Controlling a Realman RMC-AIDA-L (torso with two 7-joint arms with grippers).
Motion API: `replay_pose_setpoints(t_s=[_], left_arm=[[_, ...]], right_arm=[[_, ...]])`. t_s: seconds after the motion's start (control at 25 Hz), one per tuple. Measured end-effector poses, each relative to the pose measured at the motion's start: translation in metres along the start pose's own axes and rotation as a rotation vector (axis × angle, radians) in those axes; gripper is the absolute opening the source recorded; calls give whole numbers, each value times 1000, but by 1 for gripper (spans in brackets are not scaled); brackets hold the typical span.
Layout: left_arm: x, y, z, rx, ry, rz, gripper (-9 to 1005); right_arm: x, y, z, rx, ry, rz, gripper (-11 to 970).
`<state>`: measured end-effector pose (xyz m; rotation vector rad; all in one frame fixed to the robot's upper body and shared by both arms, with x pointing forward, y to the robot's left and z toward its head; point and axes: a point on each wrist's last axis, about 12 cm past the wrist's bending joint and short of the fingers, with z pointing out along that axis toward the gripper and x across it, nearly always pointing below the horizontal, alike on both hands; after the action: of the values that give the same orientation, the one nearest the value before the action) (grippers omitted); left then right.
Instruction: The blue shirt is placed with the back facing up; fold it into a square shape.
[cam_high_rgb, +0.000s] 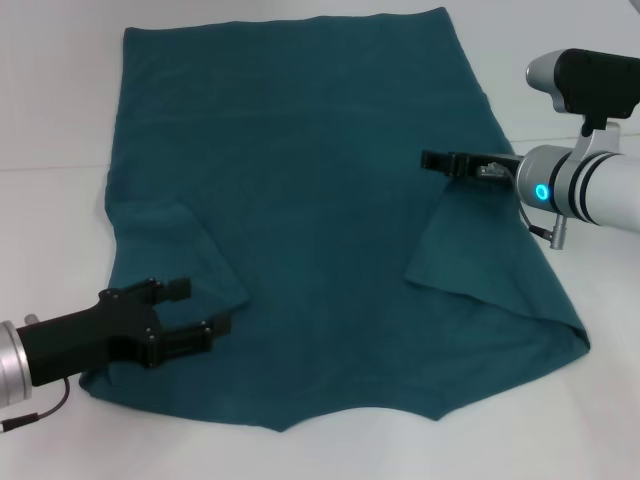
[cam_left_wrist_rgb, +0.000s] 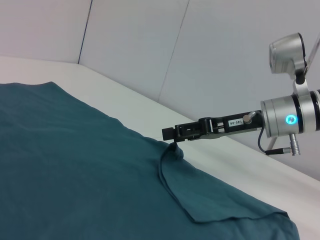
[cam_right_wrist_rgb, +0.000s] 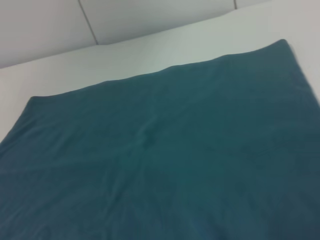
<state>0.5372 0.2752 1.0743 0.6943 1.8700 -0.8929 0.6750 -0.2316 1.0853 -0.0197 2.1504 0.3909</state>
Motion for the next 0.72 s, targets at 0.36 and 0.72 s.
replay_pose_setpoints(t_s=[0.36,0.72], left_arm=[[1,0,-2,-3,0,-2,876],[1,-1,0,3,-1,-4,876]], right_arm=[[8,-10,-10,-60,5,38,843],[22,-24,-19,-67,28,44,844]])
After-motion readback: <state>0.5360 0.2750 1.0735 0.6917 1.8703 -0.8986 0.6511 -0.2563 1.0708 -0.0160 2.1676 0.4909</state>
